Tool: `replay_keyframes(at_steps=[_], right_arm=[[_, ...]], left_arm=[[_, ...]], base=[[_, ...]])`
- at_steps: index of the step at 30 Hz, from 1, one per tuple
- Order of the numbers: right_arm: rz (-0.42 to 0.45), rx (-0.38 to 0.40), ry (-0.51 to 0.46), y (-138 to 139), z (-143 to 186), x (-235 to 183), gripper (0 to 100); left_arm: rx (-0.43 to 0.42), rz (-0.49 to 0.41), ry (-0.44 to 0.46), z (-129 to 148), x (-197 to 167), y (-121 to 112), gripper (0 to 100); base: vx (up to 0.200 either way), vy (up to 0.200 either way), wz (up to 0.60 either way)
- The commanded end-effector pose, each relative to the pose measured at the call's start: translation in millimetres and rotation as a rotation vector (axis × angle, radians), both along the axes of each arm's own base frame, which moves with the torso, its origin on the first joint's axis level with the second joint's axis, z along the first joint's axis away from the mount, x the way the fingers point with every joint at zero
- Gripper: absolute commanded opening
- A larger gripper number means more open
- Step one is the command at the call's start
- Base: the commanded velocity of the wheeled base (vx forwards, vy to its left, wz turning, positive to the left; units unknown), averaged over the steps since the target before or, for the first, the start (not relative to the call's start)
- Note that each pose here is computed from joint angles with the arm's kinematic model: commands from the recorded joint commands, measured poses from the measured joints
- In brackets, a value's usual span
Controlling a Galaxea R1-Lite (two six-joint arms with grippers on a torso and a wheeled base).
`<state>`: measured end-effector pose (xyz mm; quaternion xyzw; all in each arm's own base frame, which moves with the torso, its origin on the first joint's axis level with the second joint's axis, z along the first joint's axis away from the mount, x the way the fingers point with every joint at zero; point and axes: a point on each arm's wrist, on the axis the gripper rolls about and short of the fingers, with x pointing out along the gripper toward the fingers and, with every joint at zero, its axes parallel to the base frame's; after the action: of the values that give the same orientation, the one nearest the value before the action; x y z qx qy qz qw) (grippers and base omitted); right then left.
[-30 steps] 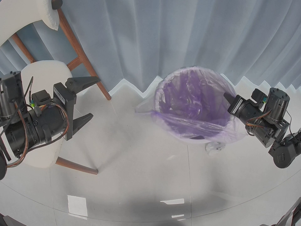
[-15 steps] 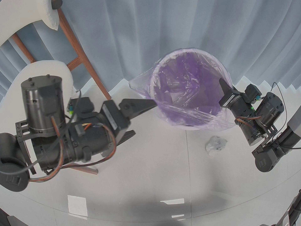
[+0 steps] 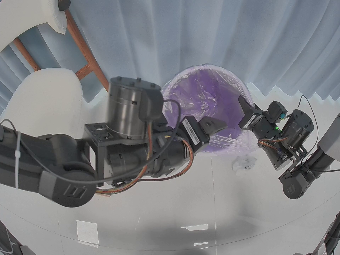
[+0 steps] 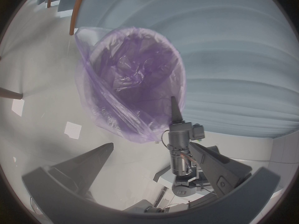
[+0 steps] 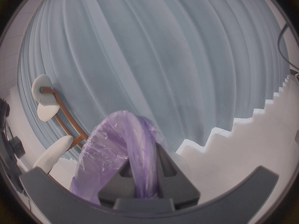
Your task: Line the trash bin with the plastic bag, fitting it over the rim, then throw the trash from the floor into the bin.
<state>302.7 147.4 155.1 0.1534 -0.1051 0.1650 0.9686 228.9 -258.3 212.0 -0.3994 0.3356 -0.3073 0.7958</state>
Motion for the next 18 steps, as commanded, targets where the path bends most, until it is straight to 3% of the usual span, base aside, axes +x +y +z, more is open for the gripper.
replay_keyframes(at_steps=[1,18], right_arm=[[0.003,0.006,-0.013,0,2,-1,0],[0.009,0.010,-0.021,-1,7,-9,0]], left_arm=[[0.042,0.005,0.040,-19,9,-9,100],[-0.013,0.076,0.058,-17,43,-15,100]], base=[[0.000,0.000,0.00],[0.000,0.000,0.00]])
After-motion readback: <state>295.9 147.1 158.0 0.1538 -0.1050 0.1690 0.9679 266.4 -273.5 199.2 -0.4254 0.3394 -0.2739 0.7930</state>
